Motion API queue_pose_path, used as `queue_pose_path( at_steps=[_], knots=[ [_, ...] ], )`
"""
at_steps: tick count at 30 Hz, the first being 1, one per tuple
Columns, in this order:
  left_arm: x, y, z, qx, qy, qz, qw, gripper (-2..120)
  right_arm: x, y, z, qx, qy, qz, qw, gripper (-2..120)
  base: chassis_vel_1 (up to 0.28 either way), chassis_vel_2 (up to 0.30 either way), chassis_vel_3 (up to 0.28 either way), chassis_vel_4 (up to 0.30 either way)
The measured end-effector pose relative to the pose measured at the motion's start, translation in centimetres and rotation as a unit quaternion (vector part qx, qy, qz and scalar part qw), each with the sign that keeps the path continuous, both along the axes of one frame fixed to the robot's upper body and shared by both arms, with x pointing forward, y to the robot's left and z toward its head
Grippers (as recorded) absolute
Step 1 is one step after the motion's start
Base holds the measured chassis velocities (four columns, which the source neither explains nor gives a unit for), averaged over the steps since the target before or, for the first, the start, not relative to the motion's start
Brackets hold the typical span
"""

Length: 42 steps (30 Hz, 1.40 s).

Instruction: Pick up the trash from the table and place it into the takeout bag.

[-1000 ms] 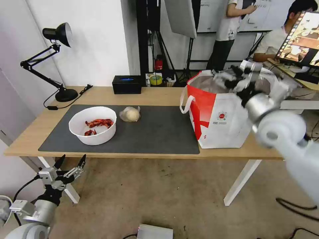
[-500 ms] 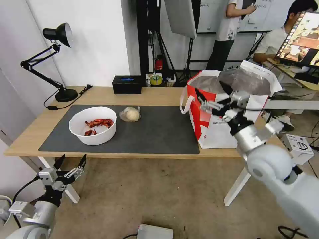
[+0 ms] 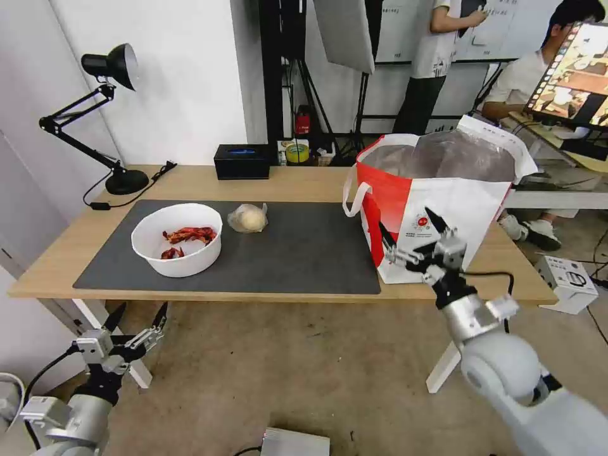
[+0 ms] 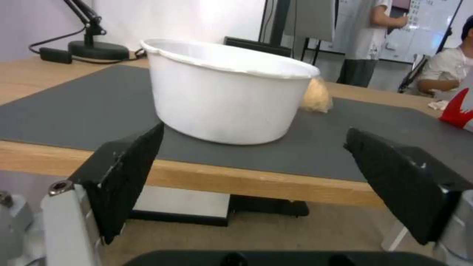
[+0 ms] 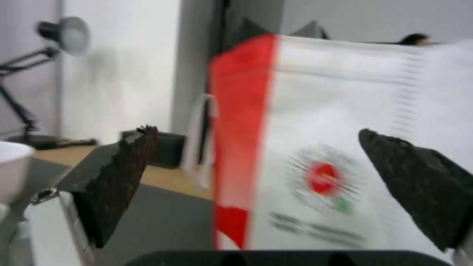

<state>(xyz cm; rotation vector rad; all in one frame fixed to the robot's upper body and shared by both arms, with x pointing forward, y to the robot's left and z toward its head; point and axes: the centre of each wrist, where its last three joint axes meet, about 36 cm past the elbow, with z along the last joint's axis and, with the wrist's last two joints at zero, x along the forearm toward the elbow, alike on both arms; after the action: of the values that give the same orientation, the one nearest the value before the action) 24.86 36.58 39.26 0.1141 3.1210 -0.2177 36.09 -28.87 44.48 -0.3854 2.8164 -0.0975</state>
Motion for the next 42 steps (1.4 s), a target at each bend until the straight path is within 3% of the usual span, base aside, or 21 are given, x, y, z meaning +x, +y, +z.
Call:
queue_pose_path(
  at_steps=[8,23,31,34,42],
  knots=[
    [0.1,-0.6,0.0,0.003,-0.001,-0.008,1.0000,100,-2.9,-0.7,-2.4,0.007,0.016,-0.042,0.999,100,0.000,0.000,0.000,0.000],
    [0.2,-2.4,1.0,0.020,-0.004,-0.018,0.9996,100,-8.0,2.3,-6.1,0.005,0.047,-0.057,0.997,100,0.000,0.000,0.000,0.000],
    [0.5,-3.5,0.6,0.018,0.004,-0.020,0.9996,100,-9.0,5.6,-8.0,0.024,0.062,-0.050,0.996,100,0.000,0.000,0.000,0.000],
    [0.5,-3.7,0.6,0.018,0.005,-0.022,0.9996,100,-9.8,8.0,-8.5,0.047,0.094,-0.055,0.993,100,0.000,0.000,0.000,0.000],
    [0.3,-4.1,0.7,0.022,0.009,-0.023,0.9994,100,-9.6,9.8,-8.4,0.052,0.119,-0.078,0.989,100,0.000,0.000,0.000,0.000]
  ],
)
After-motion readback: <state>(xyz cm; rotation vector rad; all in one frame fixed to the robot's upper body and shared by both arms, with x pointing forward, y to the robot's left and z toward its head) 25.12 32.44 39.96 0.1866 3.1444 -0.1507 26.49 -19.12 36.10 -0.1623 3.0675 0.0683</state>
